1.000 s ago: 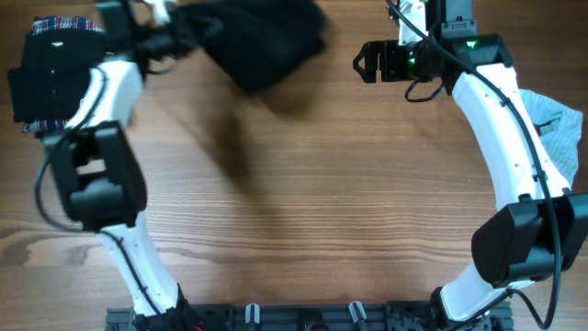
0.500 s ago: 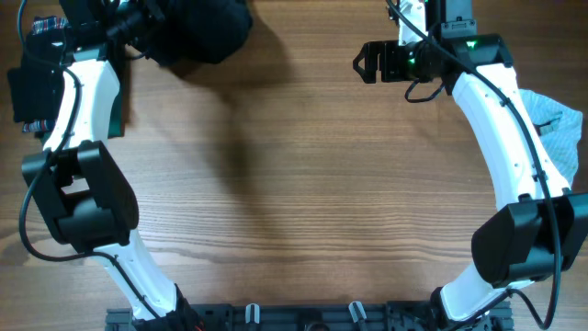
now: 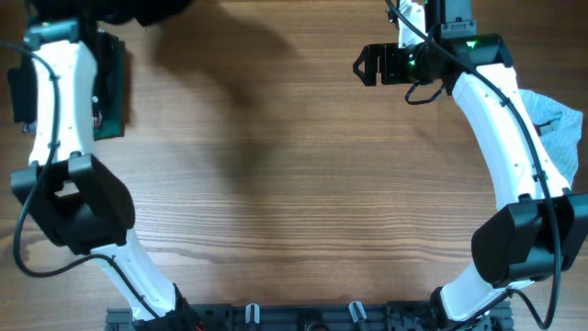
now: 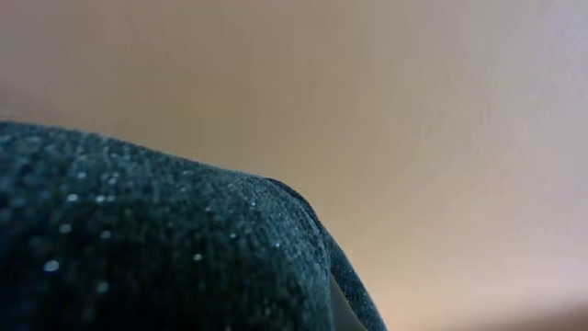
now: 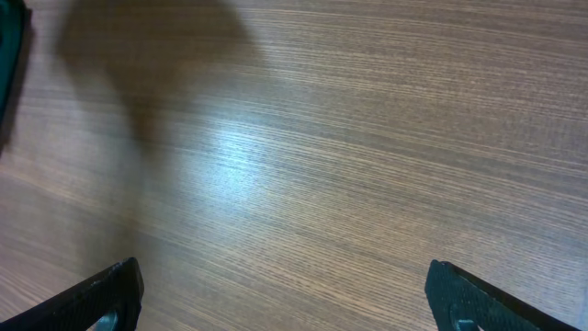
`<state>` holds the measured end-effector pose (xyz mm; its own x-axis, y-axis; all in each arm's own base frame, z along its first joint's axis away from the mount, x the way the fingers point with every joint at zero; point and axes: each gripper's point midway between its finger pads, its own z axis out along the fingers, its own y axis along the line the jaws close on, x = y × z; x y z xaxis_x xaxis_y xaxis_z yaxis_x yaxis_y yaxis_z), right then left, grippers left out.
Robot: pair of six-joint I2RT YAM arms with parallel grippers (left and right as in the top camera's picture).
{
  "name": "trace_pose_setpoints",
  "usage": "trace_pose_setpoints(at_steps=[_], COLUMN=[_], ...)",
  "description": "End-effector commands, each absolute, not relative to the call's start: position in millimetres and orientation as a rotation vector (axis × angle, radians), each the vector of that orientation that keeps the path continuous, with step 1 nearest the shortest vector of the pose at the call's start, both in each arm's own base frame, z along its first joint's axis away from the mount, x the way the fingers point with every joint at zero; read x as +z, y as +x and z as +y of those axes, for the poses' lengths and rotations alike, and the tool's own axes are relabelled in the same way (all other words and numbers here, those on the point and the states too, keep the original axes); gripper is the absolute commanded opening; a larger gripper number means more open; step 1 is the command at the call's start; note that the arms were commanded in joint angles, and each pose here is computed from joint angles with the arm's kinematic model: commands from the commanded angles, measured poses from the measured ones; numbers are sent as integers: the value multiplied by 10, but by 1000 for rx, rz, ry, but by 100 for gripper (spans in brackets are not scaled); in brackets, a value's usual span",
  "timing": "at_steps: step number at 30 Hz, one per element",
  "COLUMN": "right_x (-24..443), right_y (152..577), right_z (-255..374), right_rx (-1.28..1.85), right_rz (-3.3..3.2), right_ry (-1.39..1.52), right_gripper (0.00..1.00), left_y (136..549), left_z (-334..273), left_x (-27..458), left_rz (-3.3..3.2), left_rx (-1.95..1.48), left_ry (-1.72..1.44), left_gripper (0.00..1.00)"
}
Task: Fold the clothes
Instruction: 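Lower the skirt onto the clothes stack at upper left with the left gripper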
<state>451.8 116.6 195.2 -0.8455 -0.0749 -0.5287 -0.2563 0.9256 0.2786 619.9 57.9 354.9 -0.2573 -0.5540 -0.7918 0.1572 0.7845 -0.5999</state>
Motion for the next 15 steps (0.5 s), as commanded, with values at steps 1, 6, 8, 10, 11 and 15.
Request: trace_pose_setpoints(at_steps=[1, 6, 8, 10, 11, 15], right_x=[1866, 1865, 1868, 1874, 1877, 1867], right_y=[4504, 4502, 4498, 4492, 4489, 4472], right_z=[1185, 1185, 1197, 1217, 1226, 1226], right_rx=[474, 481, 491, 509, 517, 527], right_rz=[2577, 2582, 2581, 2581, 2581, 2594], right_ry=[-252, -228, -230, -228, -226, -197], right_gripper=[99, 99, 99, 99, 99, 99], left_y=[5969, 5866, 5831, 5796, 5778, 5713], left_z=[1084, 1554, 1679, 1797, 1852, 2112], left_x=[4296, 4261, 4261, 4279, 4296, 4343], left_rz=[1545, 1539, 1533, 1522, 1514, 1477], left_rx=[-548, -488, -471, -453, -444, -386], left_ry=[-294, -362, -378, -389, -391, -415], left_gripper=[4, 4, 4, 4, 4, 4])
